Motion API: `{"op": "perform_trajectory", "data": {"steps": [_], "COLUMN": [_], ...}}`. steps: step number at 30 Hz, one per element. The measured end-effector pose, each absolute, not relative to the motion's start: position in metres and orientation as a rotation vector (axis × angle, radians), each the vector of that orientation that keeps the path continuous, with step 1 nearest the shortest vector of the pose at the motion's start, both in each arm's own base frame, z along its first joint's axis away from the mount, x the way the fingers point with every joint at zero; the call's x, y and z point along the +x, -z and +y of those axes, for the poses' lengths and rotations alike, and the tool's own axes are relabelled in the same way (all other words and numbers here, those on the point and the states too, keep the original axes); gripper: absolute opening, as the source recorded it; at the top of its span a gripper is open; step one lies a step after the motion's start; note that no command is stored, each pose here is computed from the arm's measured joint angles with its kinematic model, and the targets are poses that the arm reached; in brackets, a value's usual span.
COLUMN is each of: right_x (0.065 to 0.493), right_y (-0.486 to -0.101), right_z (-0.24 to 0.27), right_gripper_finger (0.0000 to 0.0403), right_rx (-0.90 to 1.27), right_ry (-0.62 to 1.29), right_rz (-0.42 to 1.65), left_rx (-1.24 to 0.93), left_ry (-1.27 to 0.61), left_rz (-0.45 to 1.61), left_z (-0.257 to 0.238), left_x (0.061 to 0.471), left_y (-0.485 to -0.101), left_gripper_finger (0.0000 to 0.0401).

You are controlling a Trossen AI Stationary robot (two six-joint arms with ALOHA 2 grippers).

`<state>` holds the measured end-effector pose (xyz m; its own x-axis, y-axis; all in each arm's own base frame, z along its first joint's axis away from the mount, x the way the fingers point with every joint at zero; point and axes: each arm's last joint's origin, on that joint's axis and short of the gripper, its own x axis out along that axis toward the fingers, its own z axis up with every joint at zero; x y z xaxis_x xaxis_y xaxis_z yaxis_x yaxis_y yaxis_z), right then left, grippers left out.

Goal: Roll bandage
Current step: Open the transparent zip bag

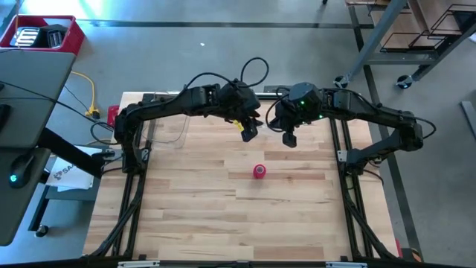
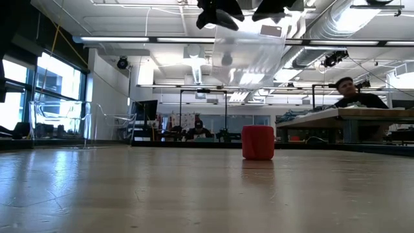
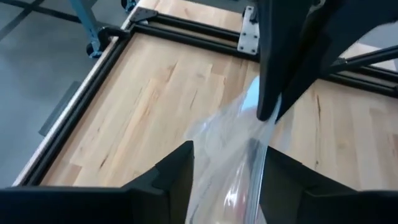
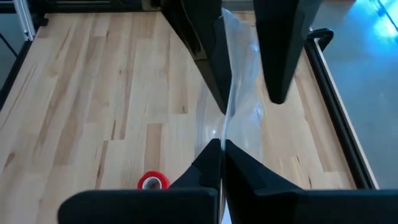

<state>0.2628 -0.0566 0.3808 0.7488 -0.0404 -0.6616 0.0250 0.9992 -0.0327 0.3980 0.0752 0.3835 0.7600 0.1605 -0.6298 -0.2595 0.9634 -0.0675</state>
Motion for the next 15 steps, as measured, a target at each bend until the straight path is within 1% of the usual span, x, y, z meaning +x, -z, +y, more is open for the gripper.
{"op": "perform_trajectory", "data": {"steps": [3, 6, 9, 12, 15], "right_x": [0.2628, 0.2628, 0.2628, 0.2628, 0.2628], "right_y": [-0.3808, -0.3808, -0.3808, -0.3808, -0.3808], "right_z": [-0.0566, -0.0566, -0.0566, -0.0566, -0.0567], "right_gripper_finger": [0.0, 0.0, 0.0, 0.0, 0.0], "right_rx": [-0.027, -0.029, -0.029, -0.029, -0.029], "right_ry": [0.034, 0.033, 0.032, 0.032, 0.034], "right_rz": [0.724, 0.724, 0.724, 0.724, 0.724], "left_rx": [-0.16, -0.18, -0.213, -0.235, -0.173], "left_ry": [-0.217, -0.216, -0.225, -0.246, -0.226], "left_rz": [0.671, 0.647, 0.635, 0.624, 0.624], "left_z": [0.0741, 0.0711, 0.0714, 0.0775, 0.0804], "left_x": [0.3981, 0.3985, 0.3971, 0.3946, 0.3942], "left_y": [-0.3834, -0.3865, -0.3887, -0.3909, -0.3916], "left_gripper_finger": [0.0122, 0.0113, 0.0118, 0.0134, 0.0143]}}
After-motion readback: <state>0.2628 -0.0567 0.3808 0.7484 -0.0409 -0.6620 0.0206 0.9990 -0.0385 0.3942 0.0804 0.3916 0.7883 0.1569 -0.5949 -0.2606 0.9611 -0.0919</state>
